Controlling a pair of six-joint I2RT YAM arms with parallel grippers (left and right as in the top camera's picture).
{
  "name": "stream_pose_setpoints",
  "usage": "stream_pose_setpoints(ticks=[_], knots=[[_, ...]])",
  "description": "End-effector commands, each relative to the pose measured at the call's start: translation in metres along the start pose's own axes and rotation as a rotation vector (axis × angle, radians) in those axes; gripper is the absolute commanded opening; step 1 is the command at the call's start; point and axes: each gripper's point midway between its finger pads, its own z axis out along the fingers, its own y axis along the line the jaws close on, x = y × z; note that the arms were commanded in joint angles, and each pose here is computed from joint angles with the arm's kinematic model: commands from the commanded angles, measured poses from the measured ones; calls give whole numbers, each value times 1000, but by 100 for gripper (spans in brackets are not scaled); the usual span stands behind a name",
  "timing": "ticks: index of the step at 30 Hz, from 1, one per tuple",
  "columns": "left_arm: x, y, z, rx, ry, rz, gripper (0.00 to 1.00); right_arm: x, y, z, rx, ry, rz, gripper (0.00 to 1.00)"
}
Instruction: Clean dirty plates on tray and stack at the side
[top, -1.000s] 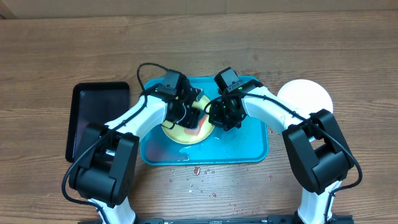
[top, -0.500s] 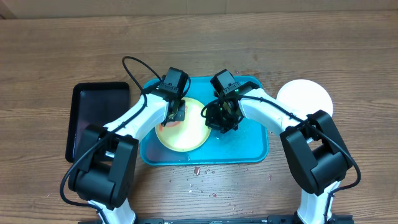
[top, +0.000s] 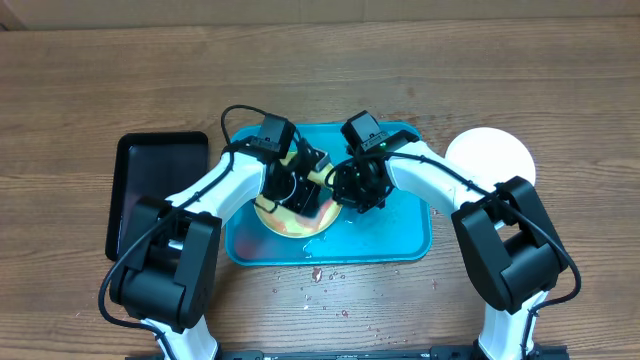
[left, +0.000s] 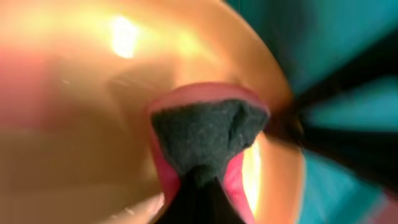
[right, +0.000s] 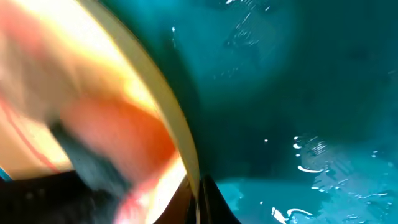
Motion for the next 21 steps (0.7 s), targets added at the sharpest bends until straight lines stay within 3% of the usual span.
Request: stream_pose_setpoints(ticks=[1, 5, 10, 13, 17, 21], knots=[[-25, 64, -9, -302, -123, -182, 4, 1, -2, 1, 0, 6, 6, 4], [-45, 108, -36, -529, -256, -326, 4, 1, -2, 1, 0, 7, 3, 4], [-34, 120, -61, -666, -180, -393, 4, 1, -2, 1, 0, 6, 0, 4], [-15, 107, -68, -640, -55, -411, 4, 1, -1, 1, -1, 6, 0, 4], [25, 60, -64, -442, 179, -454, 4, 1, -1, 1, -1, 6, 0, 4], [42, 44, -72, -393, 284, -454, 4, 2, -1, 1, -5, 10, 0, 4]])
